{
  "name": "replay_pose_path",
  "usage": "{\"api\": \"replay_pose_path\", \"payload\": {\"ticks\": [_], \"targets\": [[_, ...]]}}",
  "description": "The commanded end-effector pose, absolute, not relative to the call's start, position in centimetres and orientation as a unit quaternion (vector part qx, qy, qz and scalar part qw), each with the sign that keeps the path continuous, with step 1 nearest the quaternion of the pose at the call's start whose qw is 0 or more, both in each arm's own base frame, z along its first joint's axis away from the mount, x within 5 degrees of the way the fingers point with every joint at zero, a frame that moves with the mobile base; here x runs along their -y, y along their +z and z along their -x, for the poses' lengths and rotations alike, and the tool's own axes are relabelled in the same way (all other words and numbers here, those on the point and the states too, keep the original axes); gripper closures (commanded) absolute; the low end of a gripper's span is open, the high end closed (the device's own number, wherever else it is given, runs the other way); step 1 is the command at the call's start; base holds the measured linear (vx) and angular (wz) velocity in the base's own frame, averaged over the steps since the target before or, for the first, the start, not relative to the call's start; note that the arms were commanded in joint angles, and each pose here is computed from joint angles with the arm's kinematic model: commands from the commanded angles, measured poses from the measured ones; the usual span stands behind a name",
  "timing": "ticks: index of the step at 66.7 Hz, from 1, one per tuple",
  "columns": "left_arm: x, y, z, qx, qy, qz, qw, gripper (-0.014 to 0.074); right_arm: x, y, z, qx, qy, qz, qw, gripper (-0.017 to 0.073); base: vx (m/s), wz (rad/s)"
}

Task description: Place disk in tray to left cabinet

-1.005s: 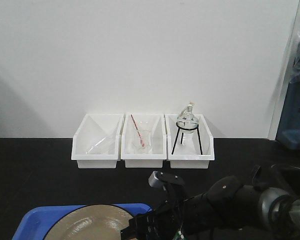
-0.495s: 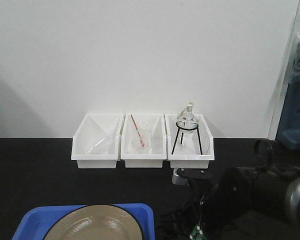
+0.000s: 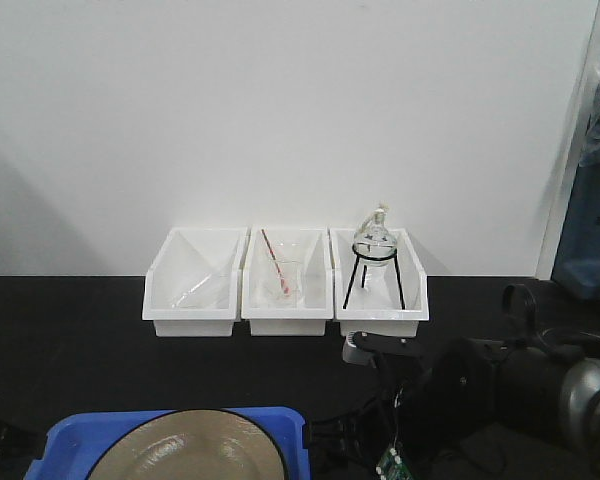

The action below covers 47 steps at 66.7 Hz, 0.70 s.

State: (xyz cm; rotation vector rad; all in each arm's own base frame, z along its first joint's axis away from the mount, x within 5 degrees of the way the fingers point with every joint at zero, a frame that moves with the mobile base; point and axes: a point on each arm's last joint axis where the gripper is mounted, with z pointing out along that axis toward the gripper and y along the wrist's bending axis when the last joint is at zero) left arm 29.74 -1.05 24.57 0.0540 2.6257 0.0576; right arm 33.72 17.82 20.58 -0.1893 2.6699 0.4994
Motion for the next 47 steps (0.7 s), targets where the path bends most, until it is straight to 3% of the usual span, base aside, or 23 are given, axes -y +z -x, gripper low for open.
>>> {"api": "replay_pose_path", "payload": {"ticks": [1, 17, 47], "targets": [[1.2, 25.2, -31.9, -0.961, 0.03, -0.045, 0.271, 0.0178, -17.9, 22.5, -34.3, -0.946, 0.193, 0.066, 0.251, 0.0083, 0.0, 0.0], [1.3, 21.6, -35.2, -0.972, 0.031, -0.052, 0.227, 0.0177, -18.0, 21.4, -34.6, -0.95, 0.188, 0.065, 0.239, 0.0083, 0.0, 0.0], [1.4, 17.4, -36.1, -0.982, 0.029, -0.054, 0.179, 0.0178, -18.1, 21.1, -35.0, -0.947, 0.188, 0.062, 0.254, 0.0083, 0.0, 0.0]]}}
